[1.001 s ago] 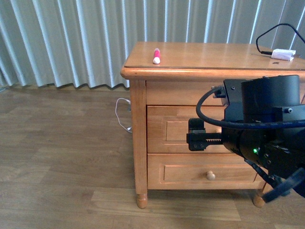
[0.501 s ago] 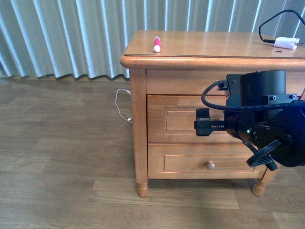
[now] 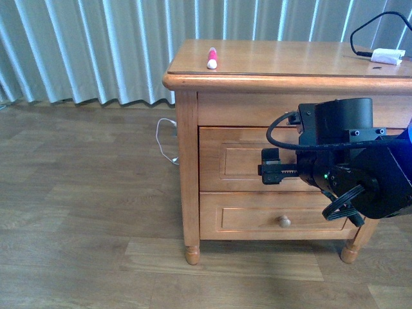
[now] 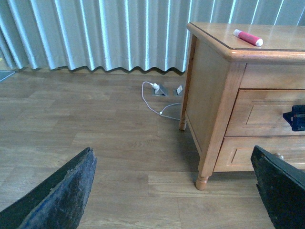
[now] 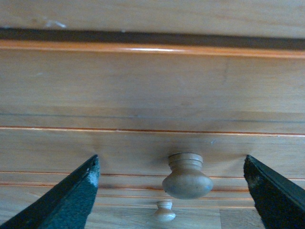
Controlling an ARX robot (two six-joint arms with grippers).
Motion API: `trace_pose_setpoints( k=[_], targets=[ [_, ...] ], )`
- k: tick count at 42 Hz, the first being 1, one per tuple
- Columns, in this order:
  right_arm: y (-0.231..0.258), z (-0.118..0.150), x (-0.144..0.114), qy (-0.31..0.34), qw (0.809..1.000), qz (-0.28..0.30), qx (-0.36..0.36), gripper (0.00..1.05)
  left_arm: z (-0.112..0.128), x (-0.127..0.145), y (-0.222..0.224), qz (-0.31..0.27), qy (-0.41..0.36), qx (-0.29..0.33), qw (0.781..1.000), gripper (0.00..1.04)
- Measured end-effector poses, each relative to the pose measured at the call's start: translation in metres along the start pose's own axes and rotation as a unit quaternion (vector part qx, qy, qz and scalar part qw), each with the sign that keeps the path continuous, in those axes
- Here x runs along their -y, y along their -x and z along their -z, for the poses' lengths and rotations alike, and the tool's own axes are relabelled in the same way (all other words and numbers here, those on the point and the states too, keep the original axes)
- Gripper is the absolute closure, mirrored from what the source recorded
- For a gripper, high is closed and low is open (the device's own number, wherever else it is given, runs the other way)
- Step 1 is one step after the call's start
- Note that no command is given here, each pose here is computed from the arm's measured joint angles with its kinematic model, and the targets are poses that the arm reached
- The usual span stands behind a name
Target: Place pink marker in drawer with both arms
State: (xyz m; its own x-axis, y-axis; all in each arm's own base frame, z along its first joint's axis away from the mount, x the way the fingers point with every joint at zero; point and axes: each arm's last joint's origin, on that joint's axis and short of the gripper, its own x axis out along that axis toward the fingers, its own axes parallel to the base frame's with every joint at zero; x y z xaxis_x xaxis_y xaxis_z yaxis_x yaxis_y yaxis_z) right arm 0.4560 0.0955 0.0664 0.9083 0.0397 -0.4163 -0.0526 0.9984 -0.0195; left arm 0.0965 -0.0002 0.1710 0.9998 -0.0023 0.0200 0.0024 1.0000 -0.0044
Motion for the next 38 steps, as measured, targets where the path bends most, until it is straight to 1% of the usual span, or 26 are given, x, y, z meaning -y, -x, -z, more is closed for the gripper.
trace_pose_setpoints(
  k=[4,9,19,22,38],
  targets=[
    [-0.0012,0.0009,0.0013,0.001,1.000,0.004,-0.002,0.32,0.0000,0.0000,0.0000,0.000,0.000,0.000,1.000,0.06],
    [-0.0016,0.0018,0.0022,0.002,1.000,0.005,-0.003,0.45,0.0000,0.0000,0.0000,0.000,0.000,0.000,1.000,0.06],
    [-0.0023,0.0031,0.0022,0.010,1.000,0.010,-0.007,0.76,0.0000,0.0000,0.0000,0.000,0.000,0.000,1.000,0.06],
    [-0.0024,0.0030,0.0021,0.011,1.000,0.010,-0.007,0.81,0.0000,0.0000,0.0000,0.000,0.000,0.000,1.000,0.06],
    [-0.0019,0.0044,0.0019,0.012,1.000,0.009,-0.009,0.81,0.0000,0.0000,0.0000,0.000,0.000,0.000,1.000,0.06]
  ],
)
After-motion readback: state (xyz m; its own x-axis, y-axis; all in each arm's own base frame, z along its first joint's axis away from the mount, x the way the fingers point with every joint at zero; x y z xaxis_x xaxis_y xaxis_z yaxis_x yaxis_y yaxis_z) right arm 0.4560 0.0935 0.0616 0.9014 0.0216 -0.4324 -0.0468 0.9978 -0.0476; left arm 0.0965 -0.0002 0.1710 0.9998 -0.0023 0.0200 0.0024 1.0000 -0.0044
